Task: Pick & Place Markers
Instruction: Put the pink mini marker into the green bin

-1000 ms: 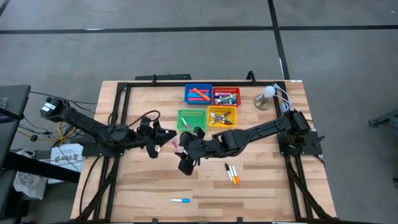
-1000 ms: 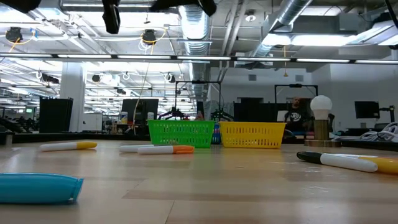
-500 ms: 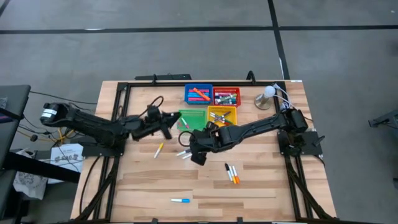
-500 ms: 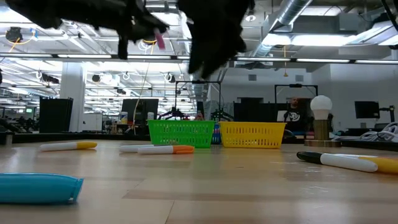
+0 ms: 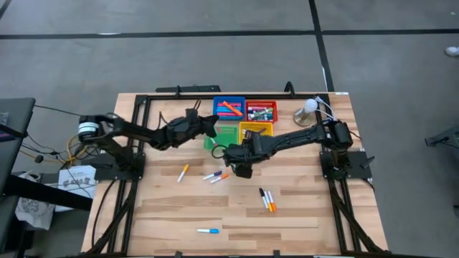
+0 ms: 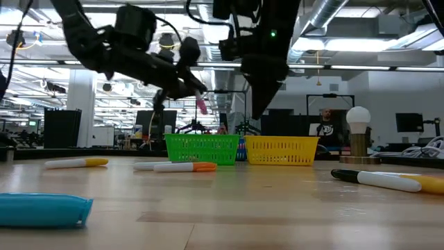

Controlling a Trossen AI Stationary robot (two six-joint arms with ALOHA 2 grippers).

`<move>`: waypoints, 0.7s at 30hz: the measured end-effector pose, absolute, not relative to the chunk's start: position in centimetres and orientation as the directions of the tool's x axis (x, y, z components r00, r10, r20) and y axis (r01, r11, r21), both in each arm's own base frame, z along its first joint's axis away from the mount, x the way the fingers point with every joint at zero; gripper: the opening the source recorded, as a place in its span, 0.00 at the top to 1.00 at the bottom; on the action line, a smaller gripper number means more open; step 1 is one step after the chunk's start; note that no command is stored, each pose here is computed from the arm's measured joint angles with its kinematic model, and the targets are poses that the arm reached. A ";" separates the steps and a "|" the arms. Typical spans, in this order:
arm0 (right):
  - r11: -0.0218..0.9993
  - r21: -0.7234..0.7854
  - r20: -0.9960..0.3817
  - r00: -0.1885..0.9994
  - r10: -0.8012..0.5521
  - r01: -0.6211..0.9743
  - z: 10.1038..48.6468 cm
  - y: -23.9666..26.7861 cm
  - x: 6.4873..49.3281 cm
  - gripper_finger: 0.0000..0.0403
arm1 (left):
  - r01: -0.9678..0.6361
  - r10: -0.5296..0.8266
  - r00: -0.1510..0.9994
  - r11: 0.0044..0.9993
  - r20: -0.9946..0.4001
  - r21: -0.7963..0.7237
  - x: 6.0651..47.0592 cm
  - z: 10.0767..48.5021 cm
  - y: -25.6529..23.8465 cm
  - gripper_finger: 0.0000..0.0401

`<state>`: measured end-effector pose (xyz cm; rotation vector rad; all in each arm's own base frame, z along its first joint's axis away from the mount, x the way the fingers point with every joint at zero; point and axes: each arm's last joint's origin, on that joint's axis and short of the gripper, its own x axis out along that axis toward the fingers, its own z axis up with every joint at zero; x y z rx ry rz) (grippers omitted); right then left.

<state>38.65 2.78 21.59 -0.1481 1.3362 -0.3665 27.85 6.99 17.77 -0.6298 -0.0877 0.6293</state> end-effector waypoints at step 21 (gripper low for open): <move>0.954 -0.279 -0.957 0.048 -0.285 0.110 21.4 -2.4 37.7 0.56 | -0.513 0.548 0.828 0.659 -0.116 -0.550 29.8 17.6 7.4 0.87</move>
